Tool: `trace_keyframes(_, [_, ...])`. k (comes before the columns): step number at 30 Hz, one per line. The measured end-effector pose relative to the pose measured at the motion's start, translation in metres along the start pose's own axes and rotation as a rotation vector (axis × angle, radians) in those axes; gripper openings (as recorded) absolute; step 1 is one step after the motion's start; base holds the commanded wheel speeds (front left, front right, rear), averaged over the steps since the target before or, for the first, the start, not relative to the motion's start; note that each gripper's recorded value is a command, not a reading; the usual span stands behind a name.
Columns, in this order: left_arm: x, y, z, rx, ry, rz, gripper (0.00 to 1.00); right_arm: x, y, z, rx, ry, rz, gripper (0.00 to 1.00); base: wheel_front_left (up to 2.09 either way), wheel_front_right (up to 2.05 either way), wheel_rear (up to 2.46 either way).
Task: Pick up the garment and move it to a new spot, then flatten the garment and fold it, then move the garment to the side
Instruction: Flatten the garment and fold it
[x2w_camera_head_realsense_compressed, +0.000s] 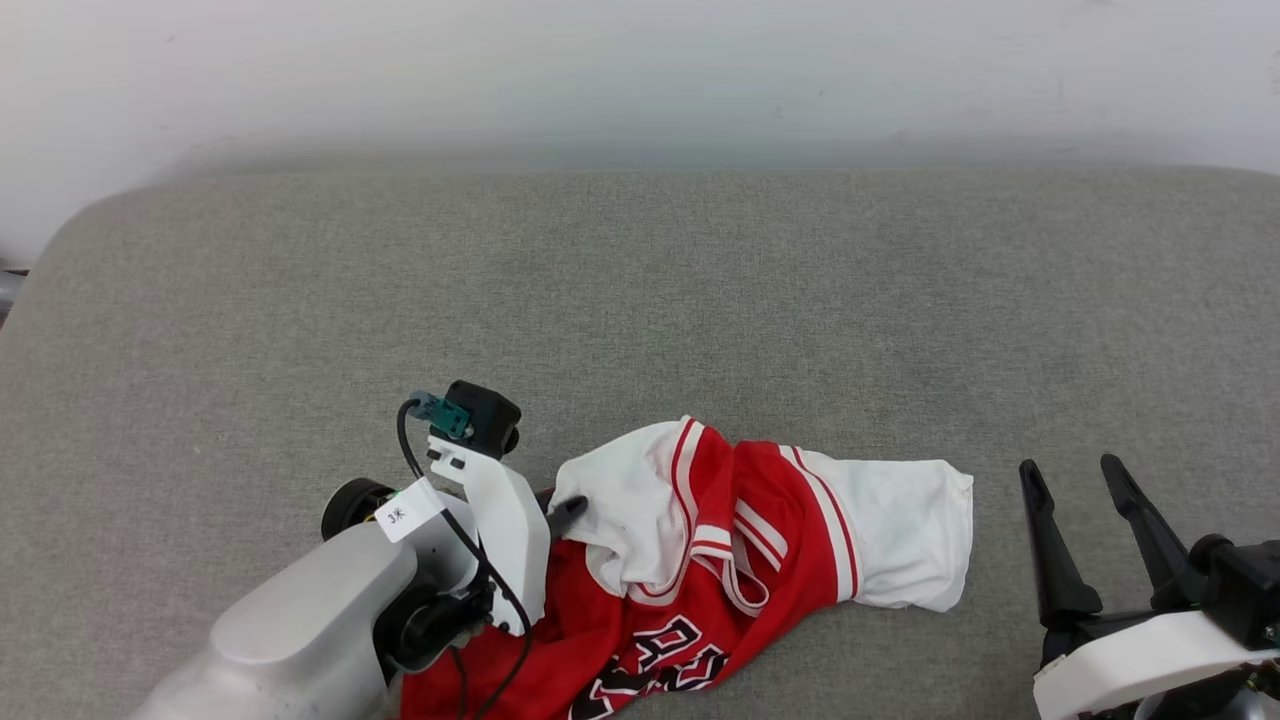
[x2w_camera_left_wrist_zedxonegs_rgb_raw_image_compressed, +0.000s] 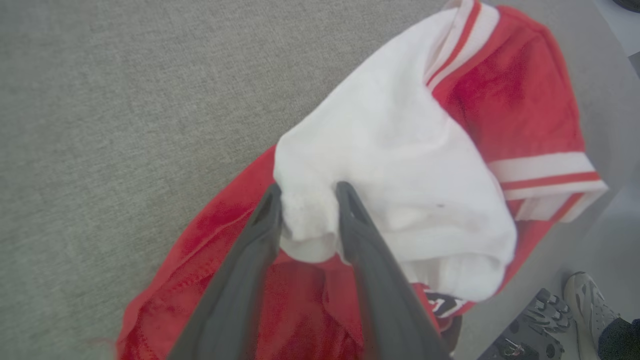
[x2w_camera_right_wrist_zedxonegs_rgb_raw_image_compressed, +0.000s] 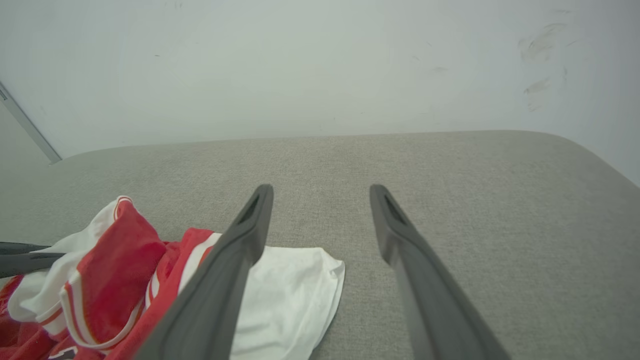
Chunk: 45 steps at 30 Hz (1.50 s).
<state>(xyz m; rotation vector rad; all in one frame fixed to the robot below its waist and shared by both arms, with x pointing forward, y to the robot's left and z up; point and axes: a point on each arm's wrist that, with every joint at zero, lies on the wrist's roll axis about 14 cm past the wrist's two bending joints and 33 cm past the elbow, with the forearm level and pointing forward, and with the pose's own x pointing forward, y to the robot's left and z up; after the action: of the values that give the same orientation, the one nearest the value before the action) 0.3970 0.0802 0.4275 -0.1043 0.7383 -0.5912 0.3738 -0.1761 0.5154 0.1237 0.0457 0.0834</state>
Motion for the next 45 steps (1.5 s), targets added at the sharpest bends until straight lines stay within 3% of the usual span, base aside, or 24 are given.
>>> trace_keyframes(8, [-0.014, 0.020, 0.059, 0.081, -0.246, 0.089, 0.00, 0.002, 0.003, -0.001, 0.009, -0.004, 0.010, 1.00, 0.00, 0.00, 0.00])
trace_keyframes(14, [-0.027, 0.068, 0.082, 0.059, -0.337, 0.221, 0.00, 0.007, 0.003, -0.001, 0.011, -0.005, 0.011, 1.00, 0.00, 0.00, 0.00])
trace_keyframes(22, [-0.020, 0.129, 0.045, -0.051, -0.281, 0.366, 0.00, 0.010, -0.007, -0.012, 0.016, 0.016, -0.021, 1.00, 0.00, 0.00, 0.00])
trace_keyframes(28, [0.000, 0.138, 0.006, -0.090, -0.222, 0.378, 0.00, 0.015, -0.014, -0.019, 0.014, 0.029, -0.039, 1.00, 0.00, 0.00, 0.00])
trace_keyframes(29, [0.000, 0.137, 0.006, -0.096, -0.229, 0.376, 0.25, 0.015, -0.014, -0.019, 0.012, 0.029, -0.039, 1.00, 0.00, 0.00, 0.00])
trace_keyframes(30, [0.001, 0.136, 0.005, -0.103, -0.236, 0.372, 0.59, 0.015, -0.014, -0.018, 0.011, 0.027, -0.039, 1.00, 0.00, 0.00, 0.00])
trace_keyframes(31, [0.000, 0.136, 0.006, -0.105, -0.251, 0.376, 1.00, 0.016, -0.014, -0.016, 0.009, 0.022, -0.038, 1.00, 0.00, 0.00, 0.00])
trace_keyframes(45, [-0.049, 0.111, 0.072, 0.016, -0.584, 0.413, 1.00, 0.009, -0.002, 0.007, -0.001, -0.040, -0.003, 1.00, 0.00, 0.00, 0.00])
